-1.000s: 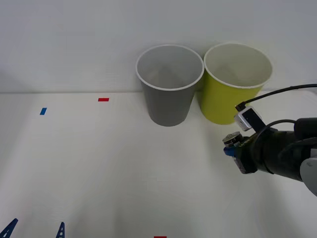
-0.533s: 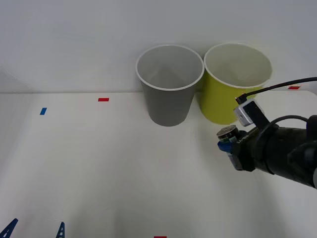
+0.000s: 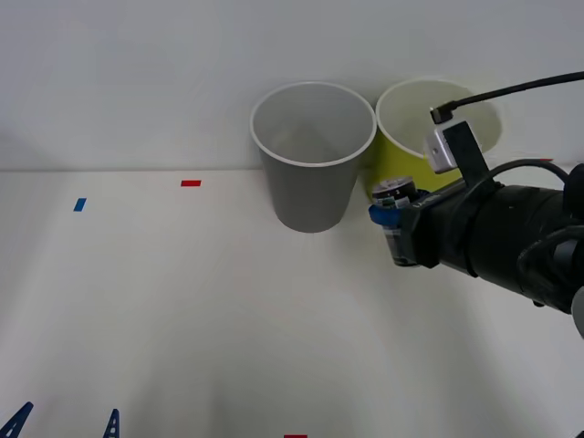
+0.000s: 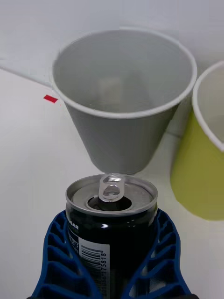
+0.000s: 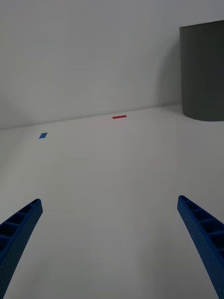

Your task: Put cans in the gray bin and PET bottles in the light green bin.

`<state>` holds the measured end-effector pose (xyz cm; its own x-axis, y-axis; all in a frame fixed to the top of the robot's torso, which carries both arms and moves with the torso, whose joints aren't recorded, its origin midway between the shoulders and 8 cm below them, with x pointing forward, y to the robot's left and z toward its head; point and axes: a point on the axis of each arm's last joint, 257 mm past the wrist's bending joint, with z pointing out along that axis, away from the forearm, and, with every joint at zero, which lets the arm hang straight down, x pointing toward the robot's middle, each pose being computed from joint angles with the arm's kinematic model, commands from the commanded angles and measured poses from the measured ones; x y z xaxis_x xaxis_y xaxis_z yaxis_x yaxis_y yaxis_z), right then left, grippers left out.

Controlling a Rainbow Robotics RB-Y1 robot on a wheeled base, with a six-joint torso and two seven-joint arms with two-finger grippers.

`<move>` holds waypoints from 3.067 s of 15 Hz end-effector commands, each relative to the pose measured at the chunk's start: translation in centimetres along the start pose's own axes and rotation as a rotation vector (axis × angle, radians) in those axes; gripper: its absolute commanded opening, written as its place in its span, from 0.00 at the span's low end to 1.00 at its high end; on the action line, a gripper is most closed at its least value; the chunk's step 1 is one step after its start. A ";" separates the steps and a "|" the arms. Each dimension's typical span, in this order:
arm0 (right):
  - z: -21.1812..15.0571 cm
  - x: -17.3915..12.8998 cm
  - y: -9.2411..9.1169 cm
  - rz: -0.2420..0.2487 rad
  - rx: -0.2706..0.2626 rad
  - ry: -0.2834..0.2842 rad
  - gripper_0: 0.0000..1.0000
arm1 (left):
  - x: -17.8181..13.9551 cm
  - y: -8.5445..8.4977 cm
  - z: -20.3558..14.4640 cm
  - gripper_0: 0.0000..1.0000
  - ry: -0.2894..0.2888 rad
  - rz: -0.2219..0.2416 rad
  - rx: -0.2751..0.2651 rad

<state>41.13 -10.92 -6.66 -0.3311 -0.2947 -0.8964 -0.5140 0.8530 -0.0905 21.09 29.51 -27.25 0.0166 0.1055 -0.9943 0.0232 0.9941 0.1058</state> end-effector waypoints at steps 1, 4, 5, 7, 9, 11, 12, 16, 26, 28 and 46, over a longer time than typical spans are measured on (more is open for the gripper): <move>-0.7 -3.7 1.6 -0.045 -0.035 -0.080 0.00 | 0.0 0.0 0.0 1.00 0.000 0.000 0.000; -1.8 -5.5 2.1 -0.054 -0.097 -0.121 0.00 | 0.0 0.0 0.0 1.00 0.000 0.000 0.000; -2.4 -6.1 2.1 -0.046 -0.117 -0.138 0.00 | 0.0 0.0 0.0 1.00 0.000 0.000 0.000; -2.9 -7.6 1.8 -0.053 -0.113 -0.172 0.00 | 0.0 0.0 0.0 1.00 0.000 0.000 0.000; -3.2 -9.7 2.0 0.010 -0.113 -0.208 0.00 | 0.0 0.0 0.0 1.00 0.000 0.000 0.000; -2.9 -12.1 3.1 0.071 -0.158 -0.243 0.00 | 0.0 0.0 0.0 1.00 0.000 0.000 0.000; -2.8 -13.1 3.4 0.071 -0.170 -0.256 0.00 | 0.0 0.0 0.0 1.00 0.000 0.000 0.000; -0.9 -17.9 5.7 0.045 -0.249 -0.299 0.00 | 0.0 0.0 0.0 1.00 0.000 0.000 0.000; 7.6 -21.2 4.4 0.042 -0.187 -0.469 0.00 | 0.0 0.0 0.0 1.00 0.000 0.000 0.000; 8.9 -21.0 3.3 0.036 -0.157 -0.481 0.00 | 0.0 0.0 0.0 1.00 0.000 0.000 0.000; 15.1 -18.8 -1.4 0.037 -0.051 -0.540 0.00 | 0.0 0.0 0.0 1.00 0.000 0.000 0.000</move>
<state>59.90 0.16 3.81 0.0955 0.0145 -0.9953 -0.5543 0.8313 -0.0411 21.09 29.51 -27.25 0.0166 0.1055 -0.9943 0.0232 0.9941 0.1059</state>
